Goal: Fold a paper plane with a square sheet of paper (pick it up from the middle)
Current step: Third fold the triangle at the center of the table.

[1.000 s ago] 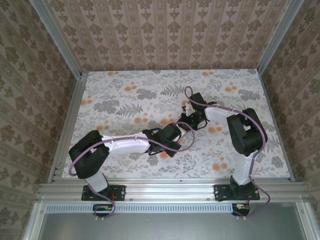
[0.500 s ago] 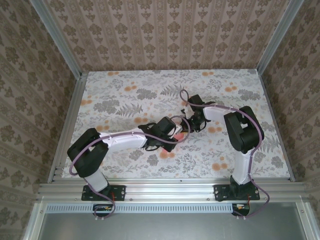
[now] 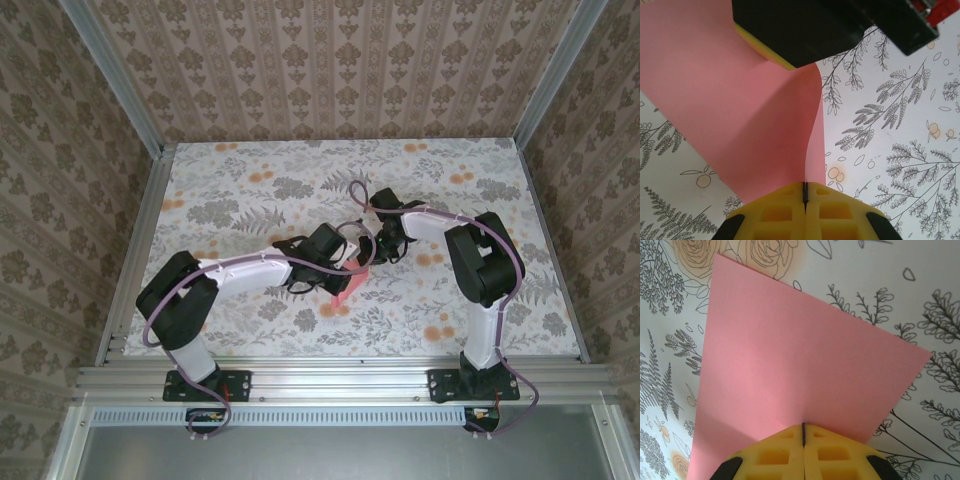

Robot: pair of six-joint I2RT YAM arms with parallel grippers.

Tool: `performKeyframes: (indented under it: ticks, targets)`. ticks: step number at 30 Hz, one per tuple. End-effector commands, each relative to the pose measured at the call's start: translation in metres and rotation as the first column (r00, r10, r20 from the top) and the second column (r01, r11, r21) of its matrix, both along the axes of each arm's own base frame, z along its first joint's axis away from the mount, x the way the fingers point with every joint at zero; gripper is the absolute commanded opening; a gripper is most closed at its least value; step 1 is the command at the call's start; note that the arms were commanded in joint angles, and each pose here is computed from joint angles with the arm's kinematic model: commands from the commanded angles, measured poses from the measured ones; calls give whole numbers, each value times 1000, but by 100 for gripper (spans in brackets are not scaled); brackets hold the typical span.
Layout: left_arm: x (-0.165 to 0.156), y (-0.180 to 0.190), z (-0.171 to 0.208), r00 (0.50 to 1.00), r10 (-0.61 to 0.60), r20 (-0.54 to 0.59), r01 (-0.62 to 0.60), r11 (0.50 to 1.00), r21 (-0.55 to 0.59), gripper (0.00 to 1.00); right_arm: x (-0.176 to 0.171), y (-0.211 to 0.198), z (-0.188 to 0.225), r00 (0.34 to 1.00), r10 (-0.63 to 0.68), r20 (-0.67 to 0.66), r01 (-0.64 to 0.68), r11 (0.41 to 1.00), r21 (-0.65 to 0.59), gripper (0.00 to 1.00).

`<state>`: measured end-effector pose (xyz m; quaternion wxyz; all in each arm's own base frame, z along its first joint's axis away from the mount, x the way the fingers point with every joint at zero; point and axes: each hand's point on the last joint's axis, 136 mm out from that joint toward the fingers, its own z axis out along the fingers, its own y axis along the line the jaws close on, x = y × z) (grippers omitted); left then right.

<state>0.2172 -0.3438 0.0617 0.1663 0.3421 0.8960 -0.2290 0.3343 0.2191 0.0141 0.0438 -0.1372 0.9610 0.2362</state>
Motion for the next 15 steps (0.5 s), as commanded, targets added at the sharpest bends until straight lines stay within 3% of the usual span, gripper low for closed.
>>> performKeyframes:
  ticks: [1,15]
  targets:
    - [2,-1,2,1000,-26,-6,26,1000,2,2,-9,-10,-17,998,32,-46,-36,996,-80,7]
    - [14,3,-6,999,-37,-39,37,999,-2,3,-5,-8,-11,998,46,-39,-49,996,-80,7]
